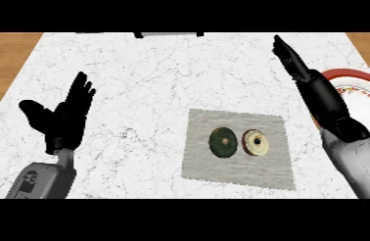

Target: Pick the cupcake from the placemat and place it in the plate

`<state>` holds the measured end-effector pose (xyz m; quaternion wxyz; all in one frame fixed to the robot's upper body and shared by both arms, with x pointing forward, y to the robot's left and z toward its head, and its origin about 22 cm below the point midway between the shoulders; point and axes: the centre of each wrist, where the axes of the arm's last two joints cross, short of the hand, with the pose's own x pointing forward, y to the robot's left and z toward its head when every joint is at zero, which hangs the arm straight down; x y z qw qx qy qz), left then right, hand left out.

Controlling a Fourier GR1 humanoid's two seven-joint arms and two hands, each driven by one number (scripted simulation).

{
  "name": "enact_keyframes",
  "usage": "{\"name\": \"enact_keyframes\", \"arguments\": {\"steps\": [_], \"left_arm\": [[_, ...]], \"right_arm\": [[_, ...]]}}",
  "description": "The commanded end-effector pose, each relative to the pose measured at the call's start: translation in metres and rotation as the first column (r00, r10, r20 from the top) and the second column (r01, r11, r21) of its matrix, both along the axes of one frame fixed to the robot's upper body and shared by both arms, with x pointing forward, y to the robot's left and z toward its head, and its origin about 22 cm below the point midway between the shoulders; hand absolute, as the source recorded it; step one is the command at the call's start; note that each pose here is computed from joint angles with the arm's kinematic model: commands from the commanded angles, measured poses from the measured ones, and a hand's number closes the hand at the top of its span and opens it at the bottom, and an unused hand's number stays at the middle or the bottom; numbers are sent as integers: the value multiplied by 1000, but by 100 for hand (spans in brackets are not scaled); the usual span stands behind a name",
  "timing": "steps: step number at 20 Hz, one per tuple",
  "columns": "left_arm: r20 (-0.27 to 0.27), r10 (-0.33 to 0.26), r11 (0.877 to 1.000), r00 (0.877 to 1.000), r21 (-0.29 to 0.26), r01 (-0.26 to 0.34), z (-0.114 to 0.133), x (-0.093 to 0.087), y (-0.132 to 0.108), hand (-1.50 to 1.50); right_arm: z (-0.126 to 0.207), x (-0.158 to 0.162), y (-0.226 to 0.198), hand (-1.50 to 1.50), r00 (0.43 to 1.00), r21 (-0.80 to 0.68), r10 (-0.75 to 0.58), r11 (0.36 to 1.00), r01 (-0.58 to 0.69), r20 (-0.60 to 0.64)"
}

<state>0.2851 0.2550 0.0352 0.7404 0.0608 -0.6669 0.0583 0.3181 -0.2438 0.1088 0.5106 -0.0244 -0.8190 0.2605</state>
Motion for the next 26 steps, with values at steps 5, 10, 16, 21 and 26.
{"name": "enact_keyframes", "arguments": {"steps": [5,10,16,21,26], "left_arm": [[-112,31,984,993,176,-11,-26,-30,23,0],[-192,27,987,981,163,5,-45,-35,12,0],[-196,30,988,980,158,1,-50,-43,13,0],[-190,-21,985,981,165,53,-44,-43,-12,0],[-185,-26,985,982,164,57,-33,-33,-10,0]], "right_arm": [[-9,-19,12,150,963,359,6,929,95,-269],[16,-19,-62,150,937,-532,-294,772,348,186],[-81,-71,10,-150,904,345,-377,837,425,-200],[-131,-106,-27,-150,978,97,-165,979,177,-125],[-81,-83,-42,-150,958,-281,-285,922,265,-33]]}}
